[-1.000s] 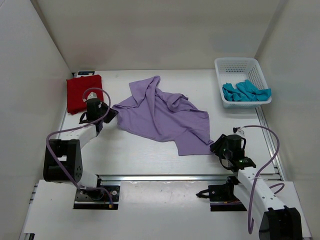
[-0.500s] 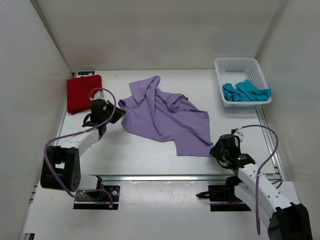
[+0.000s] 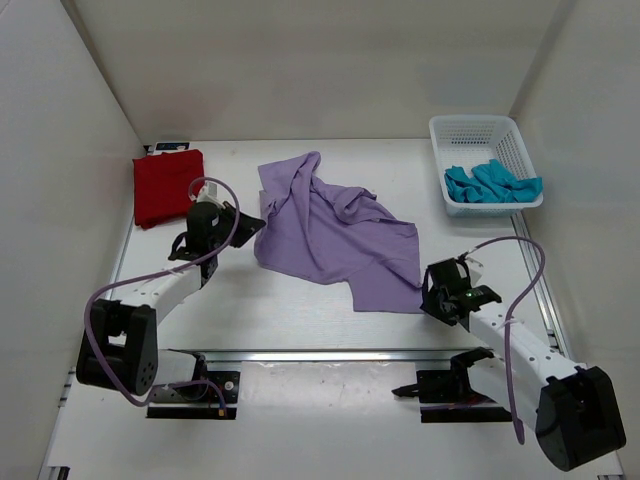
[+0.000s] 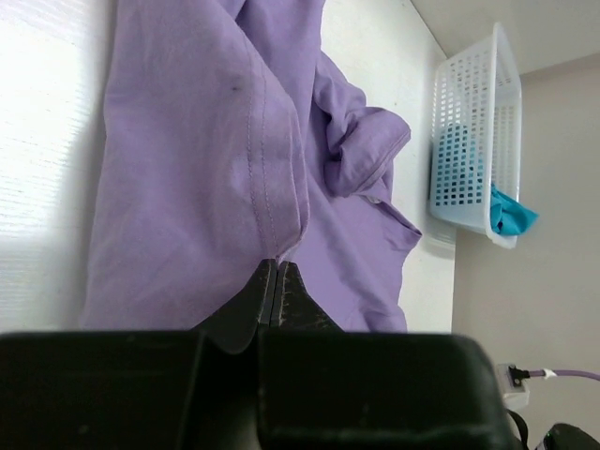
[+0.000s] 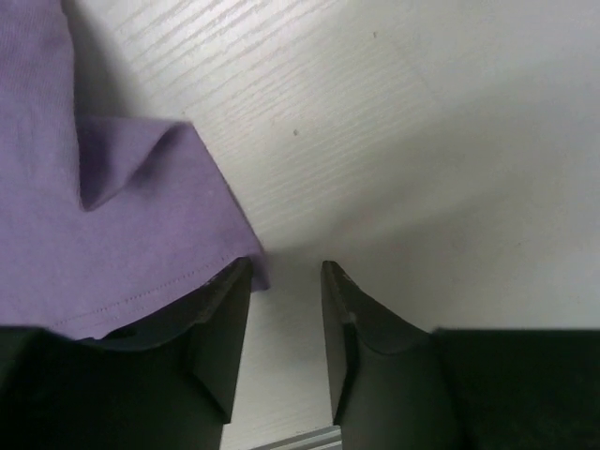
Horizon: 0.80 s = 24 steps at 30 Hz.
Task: Fold and stack the t-shirts
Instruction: Flatten out the tshirt
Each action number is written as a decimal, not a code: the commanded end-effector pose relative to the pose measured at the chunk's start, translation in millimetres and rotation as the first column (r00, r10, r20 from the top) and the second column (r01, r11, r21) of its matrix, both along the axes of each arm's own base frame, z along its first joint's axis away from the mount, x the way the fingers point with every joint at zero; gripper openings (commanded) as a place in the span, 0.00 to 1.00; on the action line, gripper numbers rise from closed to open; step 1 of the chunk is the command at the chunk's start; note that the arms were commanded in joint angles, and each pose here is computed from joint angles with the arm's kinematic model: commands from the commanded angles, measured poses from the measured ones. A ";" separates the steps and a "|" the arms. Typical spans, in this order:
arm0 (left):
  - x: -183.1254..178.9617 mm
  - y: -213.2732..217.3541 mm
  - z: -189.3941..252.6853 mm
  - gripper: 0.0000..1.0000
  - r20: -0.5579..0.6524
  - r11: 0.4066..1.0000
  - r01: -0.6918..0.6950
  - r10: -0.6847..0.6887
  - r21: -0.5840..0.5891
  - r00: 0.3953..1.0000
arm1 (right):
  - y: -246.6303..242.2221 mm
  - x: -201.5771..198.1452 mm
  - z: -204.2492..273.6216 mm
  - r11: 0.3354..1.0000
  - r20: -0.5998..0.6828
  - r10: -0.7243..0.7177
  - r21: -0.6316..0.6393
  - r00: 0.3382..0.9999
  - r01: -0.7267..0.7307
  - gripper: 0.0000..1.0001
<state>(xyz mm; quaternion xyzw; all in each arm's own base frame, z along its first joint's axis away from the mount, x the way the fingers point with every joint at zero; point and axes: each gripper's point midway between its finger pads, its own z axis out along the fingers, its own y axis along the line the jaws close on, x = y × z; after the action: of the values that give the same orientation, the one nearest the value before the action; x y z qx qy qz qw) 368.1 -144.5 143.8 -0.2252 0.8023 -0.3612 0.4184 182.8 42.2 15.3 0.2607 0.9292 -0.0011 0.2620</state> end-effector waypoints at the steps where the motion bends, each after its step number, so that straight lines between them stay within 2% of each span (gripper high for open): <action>1: 1.0 -4.5 10.4 0.00 0.030 0.998 0.023 -0.021 -0.056 0.999 | -5.6 -12.9 -13.0 1.000 -0.069 -0.002 0.019 0.998 0.003 0.33; 5: 0.8 -2.7 6.2 0.00 0.022 0.999 0.013 -0.012 -0.045 1.000 | 0.4 -9.1 -17.6 0.995 -0.044 0.003 0.101 0.999 0.001 0.26; 9: 0.1 6.0 3.0 0.00 0.019 0.999 -0.016 0.017 -0.028 1.000 | 8.4 -8.5 -19.7 0.985 -0.020 0.021 0.169 1.000 -0.017 0.33; 13: -0.6 5.7 7.8 0.00 0.037 1.000 -0.017 0.017 -0.015 0.999 | 11.8 -12.7 -23.0 0.985 -0.030 0.032 0.173 0.999 -0.026 0.35; 21: 1.1 9.2 9.8 0.00 0.039 0.999 -0.023 0.025 -0.036 0.999 | 14.8 -17.6 -21.4 0.988 -0.051 0.048 0.152 0.998 -0.040 0.22; 24: 0.3 7.3 6.5 0.00 0.031 0.999 -0.017 0.018 -0.043 0.999 | 16.2 -16.8 -20.7 0.986 -0.064 0.046 0.163 0.997 -0.035 0.08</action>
<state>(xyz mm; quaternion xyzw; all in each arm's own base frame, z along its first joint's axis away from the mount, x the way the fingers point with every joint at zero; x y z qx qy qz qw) 368.3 -137.0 137.8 -0.2412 0.7980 -0.3652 0.4143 193.0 62.5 12.3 0.2576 0.9242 0.0956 0.2653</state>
